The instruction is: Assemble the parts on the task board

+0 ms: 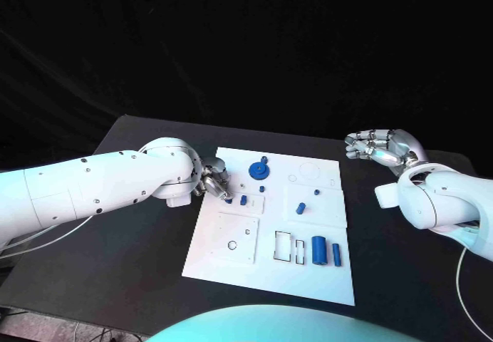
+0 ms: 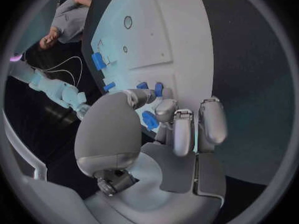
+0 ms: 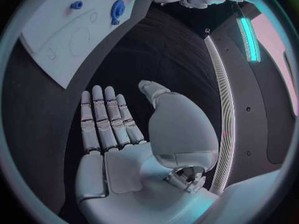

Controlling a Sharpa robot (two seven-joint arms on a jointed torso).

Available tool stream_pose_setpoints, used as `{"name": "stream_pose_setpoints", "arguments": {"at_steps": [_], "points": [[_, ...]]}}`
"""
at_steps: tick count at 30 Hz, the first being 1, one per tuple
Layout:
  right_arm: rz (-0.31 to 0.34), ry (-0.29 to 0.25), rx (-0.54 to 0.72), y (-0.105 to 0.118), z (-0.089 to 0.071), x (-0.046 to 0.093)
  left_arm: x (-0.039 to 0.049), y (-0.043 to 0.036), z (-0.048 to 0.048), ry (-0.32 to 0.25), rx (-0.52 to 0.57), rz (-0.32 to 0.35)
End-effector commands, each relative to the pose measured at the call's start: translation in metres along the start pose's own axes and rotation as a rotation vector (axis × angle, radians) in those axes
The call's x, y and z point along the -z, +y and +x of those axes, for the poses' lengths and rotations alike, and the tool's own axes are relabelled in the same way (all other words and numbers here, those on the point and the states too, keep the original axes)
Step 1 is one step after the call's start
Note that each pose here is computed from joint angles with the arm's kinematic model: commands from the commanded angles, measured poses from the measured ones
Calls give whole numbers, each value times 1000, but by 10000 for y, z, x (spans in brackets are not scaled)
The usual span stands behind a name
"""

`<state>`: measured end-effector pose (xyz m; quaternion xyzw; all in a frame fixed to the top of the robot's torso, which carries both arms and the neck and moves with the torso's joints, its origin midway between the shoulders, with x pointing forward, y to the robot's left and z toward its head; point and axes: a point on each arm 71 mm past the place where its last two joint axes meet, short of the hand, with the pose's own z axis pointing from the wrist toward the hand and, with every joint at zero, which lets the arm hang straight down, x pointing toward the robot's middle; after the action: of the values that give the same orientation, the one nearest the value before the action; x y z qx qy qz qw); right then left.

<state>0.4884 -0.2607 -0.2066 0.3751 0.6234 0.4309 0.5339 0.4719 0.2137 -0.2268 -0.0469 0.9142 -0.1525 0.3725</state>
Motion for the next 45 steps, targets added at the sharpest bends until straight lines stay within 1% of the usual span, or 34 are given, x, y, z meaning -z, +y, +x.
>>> {"name": "stream_pose_setpoints", "arguments": {"at_steps": [1,16,32,45], "points": [[-13,14,1,9,14,1,-6,-9,23,16,10,4],[-14,14,1,8,12,1,-16,0,11,10,14,0],[-14,13,2,4,7,-4,-22,-3,13,16,11,0],[-15,13,2,2,3,-5,-29,15,2,13,14,-6]]}}
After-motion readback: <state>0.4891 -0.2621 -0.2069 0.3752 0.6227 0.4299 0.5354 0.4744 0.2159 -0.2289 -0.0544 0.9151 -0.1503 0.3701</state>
